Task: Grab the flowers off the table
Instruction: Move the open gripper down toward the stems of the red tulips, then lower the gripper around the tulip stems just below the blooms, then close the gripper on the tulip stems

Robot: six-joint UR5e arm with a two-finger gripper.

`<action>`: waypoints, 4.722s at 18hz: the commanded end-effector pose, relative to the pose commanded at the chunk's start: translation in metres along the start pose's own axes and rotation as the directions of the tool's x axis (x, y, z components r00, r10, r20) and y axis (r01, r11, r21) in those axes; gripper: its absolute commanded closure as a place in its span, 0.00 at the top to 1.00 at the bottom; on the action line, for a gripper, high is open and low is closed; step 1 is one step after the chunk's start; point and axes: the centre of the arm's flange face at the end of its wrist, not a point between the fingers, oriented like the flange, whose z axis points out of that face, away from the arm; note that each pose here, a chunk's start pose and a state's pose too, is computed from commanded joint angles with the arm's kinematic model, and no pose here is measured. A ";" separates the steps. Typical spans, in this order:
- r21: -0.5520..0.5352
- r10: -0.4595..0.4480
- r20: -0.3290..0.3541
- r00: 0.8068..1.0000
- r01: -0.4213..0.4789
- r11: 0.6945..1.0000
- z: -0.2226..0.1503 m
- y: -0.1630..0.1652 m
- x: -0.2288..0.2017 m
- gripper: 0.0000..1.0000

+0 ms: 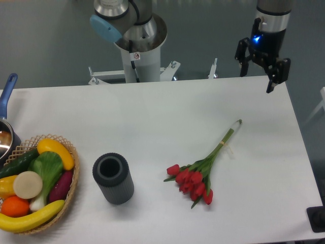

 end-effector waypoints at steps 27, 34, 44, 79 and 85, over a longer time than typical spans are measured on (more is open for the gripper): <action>0.088 -0.338 -0.137 0.931 0.352 0.932 0.140 -0.092 -0.019 1.00; 0.027 -0.339 -0.174 0.924 0.349 0.937 0.182 -0.093 -0.024 1.00; 0.006 -0.332 -0.256 0.908 0.345 0.939 0.235 -0.098 -0.013 1.00; -0.044 -0.309 -0.257 0.916 0.309 0.950 0.288 -0.118 0.010 0.62; -0.041 -0.307 -0.246 0.919 0.307 0.951 0.283 -0.118 0.005 0.51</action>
